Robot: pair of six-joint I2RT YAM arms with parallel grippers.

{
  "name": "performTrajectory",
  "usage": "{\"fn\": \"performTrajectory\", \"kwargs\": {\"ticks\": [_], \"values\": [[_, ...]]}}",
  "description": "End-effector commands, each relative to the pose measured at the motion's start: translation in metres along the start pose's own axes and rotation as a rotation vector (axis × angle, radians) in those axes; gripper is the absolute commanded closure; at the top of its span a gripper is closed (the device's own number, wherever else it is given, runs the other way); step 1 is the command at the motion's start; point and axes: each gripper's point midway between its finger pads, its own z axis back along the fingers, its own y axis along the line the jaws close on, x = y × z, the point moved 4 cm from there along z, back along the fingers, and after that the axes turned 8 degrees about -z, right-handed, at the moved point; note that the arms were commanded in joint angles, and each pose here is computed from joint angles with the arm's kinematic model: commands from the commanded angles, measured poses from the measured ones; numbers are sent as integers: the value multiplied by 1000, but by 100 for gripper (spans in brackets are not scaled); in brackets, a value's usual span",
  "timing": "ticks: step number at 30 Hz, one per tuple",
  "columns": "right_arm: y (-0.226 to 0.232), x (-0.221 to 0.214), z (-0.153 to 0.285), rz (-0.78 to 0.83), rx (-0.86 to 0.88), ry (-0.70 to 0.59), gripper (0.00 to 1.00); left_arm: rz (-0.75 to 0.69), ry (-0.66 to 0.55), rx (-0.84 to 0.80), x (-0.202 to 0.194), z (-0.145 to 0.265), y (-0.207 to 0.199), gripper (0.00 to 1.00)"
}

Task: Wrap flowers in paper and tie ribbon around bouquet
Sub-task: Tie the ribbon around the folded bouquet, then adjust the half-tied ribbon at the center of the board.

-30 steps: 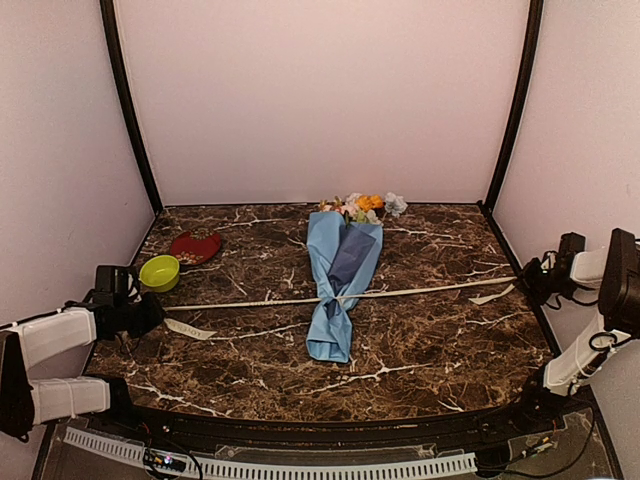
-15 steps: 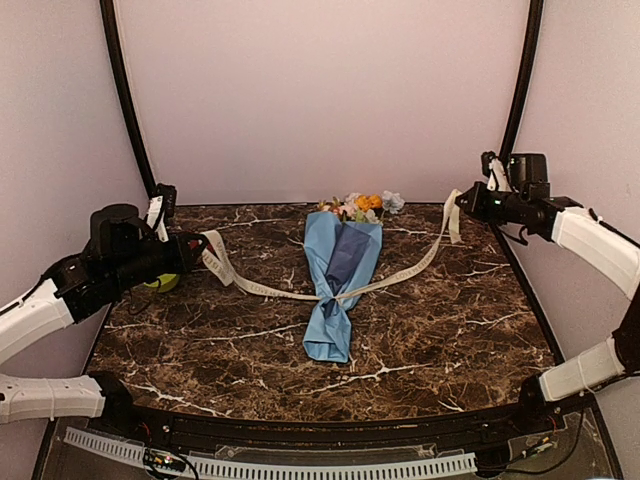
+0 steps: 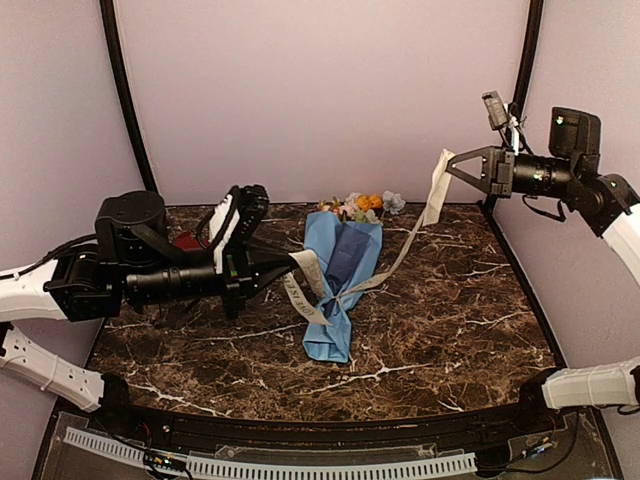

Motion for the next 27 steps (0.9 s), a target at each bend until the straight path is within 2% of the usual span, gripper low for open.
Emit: {"fn": "performTrajectory", "kwargs": {"ticks": [1,4,12,14,17,19,22,25,27], "values": [[39,-22,15,28,205,94,100,-150,-85,-102,25,-4,-31,100],[67,-19,34,71,287,86,100,-194,-168,-145,46,2,-46,100],[129,-4,77,200,471,25,100,-337,-255,-248,83,14,-90,100],[137,-3,84,224,484,9,100,-358,-257,-237,85,16,-94,100],[123,-8,76,209,436,9,100,-348,-228,-179,78,14,-87,100],[93,-13,59,151,301,8,100,-327,-206,-83,71,12,-74,100],[24,-29,31,15,-14,22,100,-269,-134,180,52,10,-37,100],[-50,-53,17,-161,-344,60,100,-128,-51,299,32,13,1,100],[-89,-70,20,-276,-502,86,100,-34,-3,402,18,19,28,100]]}}
